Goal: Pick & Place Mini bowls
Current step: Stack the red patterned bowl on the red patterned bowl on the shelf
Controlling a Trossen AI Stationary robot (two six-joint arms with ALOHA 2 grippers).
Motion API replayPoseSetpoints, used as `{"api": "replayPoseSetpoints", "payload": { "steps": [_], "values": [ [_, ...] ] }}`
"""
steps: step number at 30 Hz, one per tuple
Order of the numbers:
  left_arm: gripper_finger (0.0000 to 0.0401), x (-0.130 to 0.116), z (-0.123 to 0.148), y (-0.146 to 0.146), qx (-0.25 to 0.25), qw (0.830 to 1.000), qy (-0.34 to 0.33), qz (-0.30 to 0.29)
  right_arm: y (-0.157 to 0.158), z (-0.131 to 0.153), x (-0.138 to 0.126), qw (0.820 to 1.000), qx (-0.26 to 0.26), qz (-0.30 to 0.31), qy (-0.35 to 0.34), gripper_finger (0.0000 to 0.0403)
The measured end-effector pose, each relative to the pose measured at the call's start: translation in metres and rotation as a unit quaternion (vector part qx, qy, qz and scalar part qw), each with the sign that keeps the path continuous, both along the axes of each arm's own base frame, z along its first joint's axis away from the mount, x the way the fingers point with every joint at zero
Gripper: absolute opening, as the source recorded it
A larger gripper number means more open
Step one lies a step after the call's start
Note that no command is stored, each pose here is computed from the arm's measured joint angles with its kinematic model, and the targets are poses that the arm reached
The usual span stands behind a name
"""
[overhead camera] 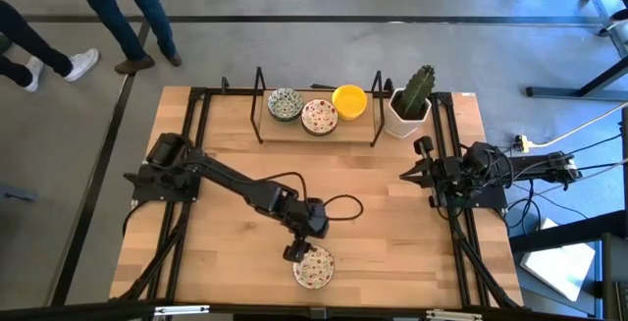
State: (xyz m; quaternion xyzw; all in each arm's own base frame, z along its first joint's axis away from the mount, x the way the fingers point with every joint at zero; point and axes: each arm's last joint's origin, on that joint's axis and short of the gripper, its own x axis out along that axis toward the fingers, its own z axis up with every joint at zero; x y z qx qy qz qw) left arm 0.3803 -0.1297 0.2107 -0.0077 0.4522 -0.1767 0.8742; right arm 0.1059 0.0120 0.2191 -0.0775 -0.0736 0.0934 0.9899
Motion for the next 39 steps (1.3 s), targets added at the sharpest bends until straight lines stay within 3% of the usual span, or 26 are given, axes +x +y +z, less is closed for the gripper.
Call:
{"api": "replayPoseSetpoints", "payload": {
  "steps": [13,22,27,35,39],
  "values": [
    [0.0237,0.007,-0.046,-0.005,0.024,0.998,0.057,-0.015,0.0,0.0,0.0,1.0,-0.002,0.0,-0.001,0.002],
    [0.0231,0.011,-0.052,0.003,0.036,0.997,0.058,-0.027,0.0,0.0,0.0,1.0,-0.004,-0.001,-0.001,0.002],
    [0.0176,0.01,-0.052,0.0,0.044,0.997,0.055,-0.043,0.0,0.0,0.0,1.0,-0.004,-0.001,-0.001,0.002],
    [0.0031,0.008,-0.049,-0.01,0.056,0.994,0.036,-0.089,0.0,0.0,0.0,1.0,-0.004,-0.001,-0.001,0.002],
    [0.0014,0.005,-0.042,-0.014,0.063,0.993,0.024,-0.093,0.0,0.0,0.0,1.0,-0.004,-0.001,-0.001,0.002]
  ]
}}
